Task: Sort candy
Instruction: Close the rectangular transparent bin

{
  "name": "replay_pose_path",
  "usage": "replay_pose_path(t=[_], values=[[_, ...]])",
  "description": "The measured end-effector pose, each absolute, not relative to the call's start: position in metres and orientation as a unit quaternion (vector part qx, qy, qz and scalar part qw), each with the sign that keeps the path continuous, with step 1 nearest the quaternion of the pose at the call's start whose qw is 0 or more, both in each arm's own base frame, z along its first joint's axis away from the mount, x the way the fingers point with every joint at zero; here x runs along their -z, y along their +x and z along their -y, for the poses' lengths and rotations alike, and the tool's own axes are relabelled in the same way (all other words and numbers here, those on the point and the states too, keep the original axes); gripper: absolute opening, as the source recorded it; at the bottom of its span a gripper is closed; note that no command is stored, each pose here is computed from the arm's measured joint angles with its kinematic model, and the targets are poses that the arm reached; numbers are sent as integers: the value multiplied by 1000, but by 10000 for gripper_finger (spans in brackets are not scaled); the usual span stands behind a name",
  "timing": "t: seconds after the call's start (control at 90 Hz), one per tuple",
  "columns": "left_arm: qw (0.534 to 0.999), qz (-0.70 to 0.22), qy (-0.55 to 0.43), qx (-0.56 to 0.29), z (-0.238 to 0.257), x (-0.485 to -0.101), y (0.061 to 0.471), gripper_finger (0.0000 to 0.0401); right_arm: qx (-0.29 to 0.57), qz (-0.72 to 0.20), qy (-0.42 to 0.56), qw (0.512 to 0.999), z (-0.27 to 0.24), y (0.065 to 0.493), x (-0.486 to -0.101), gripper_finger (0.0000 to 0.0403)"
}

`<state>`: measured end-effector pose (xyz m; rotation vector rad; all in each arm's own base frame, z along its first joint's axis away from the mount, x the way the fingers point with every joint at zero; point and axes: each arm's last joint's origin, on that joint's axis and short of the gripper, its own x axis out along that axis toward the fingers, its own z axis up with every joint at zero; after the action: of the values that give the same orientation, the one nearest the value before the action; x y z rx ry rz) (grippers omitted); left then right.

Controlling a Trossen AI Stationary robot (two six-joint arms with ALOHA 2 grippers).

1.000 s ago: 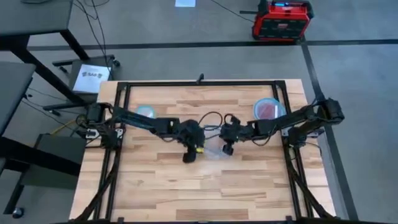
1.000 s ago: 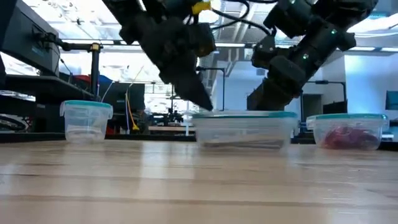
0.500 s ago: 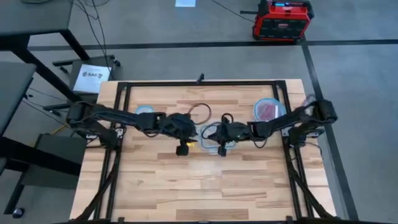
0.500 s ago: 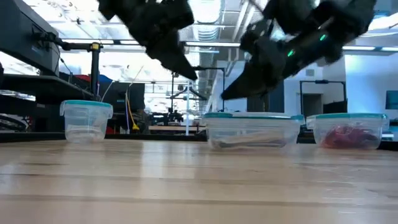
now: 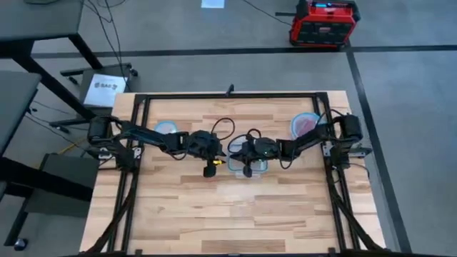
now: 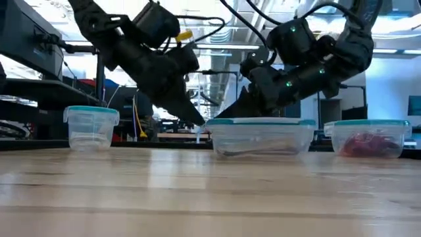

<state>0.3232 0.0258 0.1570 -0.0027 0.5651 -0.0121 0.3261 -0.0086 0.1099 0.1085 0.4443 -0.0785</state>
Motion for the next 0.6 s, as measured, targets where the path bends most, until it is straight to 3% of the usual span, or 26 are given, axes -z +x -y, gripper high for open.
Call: replay_pose_path(t=[0.6], values=[[956, -291, -9, 29, -27, -136, 346, 123, 44, -224, 52, 972, 1, 327, -101, 0]])
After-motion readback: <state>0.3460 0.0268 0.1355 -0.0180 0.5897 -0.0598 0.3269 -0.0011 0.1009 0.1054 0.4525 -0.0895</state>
